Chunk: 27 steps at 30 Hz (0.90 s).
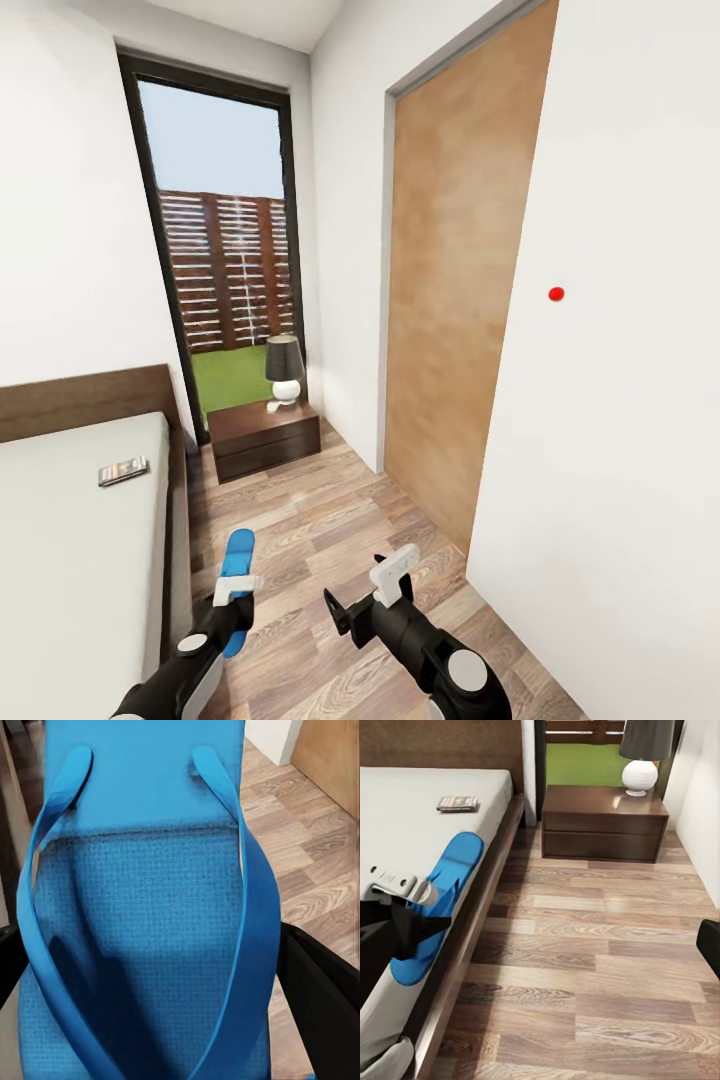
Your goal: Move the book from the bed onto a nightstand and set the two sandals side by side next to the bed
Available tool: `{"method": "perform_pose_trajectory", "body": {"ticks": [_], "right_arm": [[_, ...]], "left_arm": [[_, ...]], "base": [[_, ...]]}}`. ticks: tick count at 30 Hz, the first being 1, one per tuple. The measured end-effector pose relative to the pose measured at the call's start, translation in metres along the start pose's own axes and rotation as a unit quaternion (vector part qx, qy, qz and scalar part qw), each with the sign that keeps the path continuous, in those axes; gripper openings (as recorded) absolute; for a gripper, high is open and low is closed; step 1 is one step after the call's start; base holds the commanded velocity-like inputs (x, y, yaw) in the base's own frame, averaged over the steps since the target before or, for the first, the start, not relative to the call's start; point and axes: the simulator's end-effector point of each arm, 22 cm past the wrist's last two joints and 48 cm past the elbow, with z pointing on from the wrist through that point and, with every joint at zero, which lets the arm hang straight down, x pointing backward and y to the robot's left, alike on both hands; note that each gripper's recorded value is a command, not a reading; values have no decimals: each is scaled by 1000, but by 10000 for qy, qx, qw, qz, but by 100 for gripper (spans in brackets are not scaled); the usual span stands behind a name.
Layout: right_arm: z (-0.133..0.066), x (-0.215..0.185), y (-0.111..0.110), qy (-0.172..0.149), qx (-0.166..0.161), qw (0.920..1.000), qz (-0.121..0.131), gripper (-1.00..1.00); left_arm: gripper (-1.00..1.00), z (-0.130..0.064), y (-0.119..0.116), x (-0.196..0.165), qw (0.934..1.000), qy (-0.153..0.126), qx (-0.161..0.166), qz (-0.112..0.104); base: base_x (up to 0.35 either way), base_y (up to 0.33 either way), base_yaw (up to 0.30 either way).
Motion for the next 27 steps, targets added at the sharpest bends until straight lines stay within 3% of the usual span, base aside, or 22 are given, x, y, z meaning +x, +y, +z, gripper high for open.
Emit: {"method": "perform_pose_trajectory", "body": {"ticks": [6, 9, 13, 19, 27], "right_arm": [[0, 0, -5, -8, 77, 10000, 45, 100], [1, 5, -9, 44, 138, 9999, 84, 100], [2, 12, -16, 122, 261, 9995, 116, 100], [3, 47, -42, 493, 661, 9963, 234, 100], [3, 57, -49, 592, 777, 9949, 260, 100]], "left_arm": [[-100, -1, -40, 7, 9967, 464, 535, 402], [-100, -5, -70, -10, 9915, 635, 1037, 461], [-100, -12, -91, -29, 9860, 723, 1427, 466], [-100, -18, -105, -57, 9828, 661, 1663, 455], [-100, -18, -105, -73, 9821, 706, 1683, 473]], "base": [[0, 0, 0], [0, 0, 0], [0, 0, 0], [0, 0, 0], [0, 0, 0]]}}
